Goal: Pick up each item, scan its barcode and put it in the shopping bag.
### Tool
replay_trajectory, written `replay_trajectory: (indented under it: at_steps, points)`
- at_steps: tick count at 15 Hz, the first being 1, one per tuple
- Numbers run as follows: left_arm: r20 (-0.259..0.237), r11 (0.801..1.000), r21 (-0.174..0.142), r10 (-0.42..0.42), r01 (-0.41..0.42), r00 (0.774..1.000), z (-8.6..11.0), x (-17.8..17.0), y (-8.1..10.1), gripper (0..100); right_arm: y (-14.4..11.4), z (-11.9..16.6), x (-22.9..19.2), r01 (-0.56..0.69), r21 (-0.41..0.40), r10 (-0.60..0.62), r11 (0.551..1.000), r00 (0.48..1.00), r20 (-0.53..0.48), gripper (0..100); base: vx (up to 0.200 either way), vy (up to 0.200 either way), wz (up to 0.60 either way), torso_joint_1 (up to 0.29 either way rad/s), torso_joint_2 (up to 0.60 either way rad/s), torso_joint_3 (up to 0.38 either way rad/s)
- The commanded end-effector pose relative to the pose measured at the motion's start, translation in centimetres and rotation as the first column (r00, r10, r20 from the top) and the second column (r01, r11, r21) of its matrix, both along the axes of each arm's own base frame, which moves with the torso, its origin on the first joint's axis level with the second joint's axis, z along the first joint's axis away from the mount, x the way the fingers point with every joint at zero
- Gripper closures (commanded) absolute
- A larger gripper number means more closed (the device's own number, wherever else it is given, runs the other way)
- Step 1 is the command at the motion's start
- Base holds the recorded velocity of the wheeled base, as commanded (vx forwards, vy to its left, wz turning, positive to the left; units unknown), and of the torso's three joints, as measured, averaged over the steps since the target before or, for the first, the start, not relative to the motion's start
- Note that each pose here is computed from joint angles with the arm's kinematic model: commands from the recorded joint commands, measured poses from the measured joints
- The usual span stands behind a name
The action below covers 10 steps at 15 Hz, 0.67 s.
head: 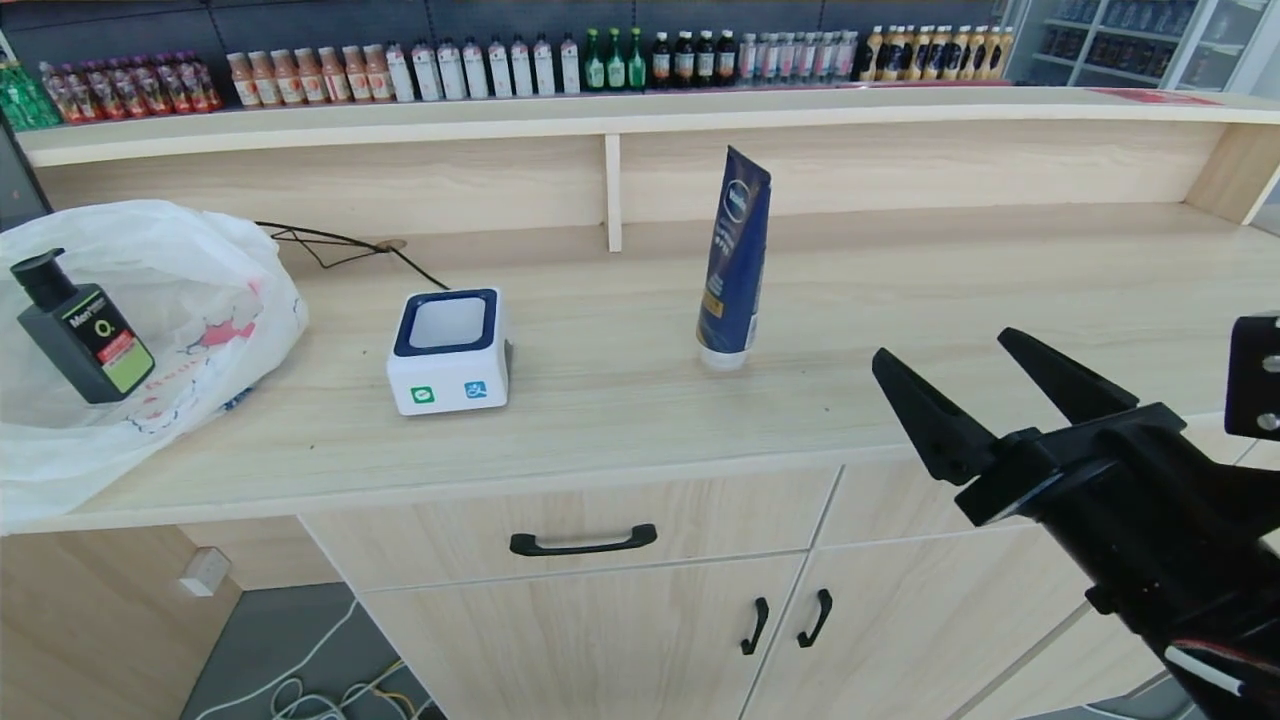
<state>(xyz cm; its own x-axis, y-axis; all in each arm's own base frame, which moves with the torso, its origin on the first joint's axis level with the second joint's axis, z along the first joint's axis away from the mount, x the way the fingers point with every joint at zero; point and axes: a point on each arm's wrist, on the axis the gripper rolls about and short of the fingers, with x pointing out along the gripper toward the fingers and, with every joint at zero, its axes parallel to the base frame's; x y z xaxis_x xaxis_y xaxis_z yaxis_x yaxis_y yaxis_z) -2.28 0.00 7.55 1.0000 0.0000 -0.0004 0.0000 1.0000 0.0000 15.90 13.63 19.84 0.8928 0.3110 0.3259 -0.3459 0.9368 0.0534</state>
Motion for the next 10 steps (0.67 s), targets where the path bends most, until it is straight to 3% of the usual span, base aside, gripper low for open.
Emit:
replay_trajectory:
  at_steps: [1, 6, 10]
  points:
    - [0.0, 1.0, 0.0, 0.002, -0.002, 1.0, 0.0, 0.0, 0.0, 0, 1.8, 1.4, 1.1, -0.02, 0.024, 0.019, 0.999, 0.999, 0.049, 0, 0.0, 0.0, 0.0, 0.0, 0.0, 0.0]
    - [0.0, 1.0, 0.0, 0.0, 0.0, 1.0, 0.0, 0.0, 0.0, 0, 4.5, 2.1, 3.9, -0.023, 0.051, 0.019, 0.998, 0.997, 0.078, 0, 0.0, 0.0, 0.0, 0.0, 0.0, 0.0]
    - [0.0, 1.0, 0.0, 0.002, -0.002, 1.0, 0.0, 0.0, 0.0, 0, 5.9, 4.1, 5.5, -0.018, 0.012, 0.017, 1.0, 0.999, 0.028, 0, 0.0, 0.0, 0.0, 0.0, 0.0, 0.0]
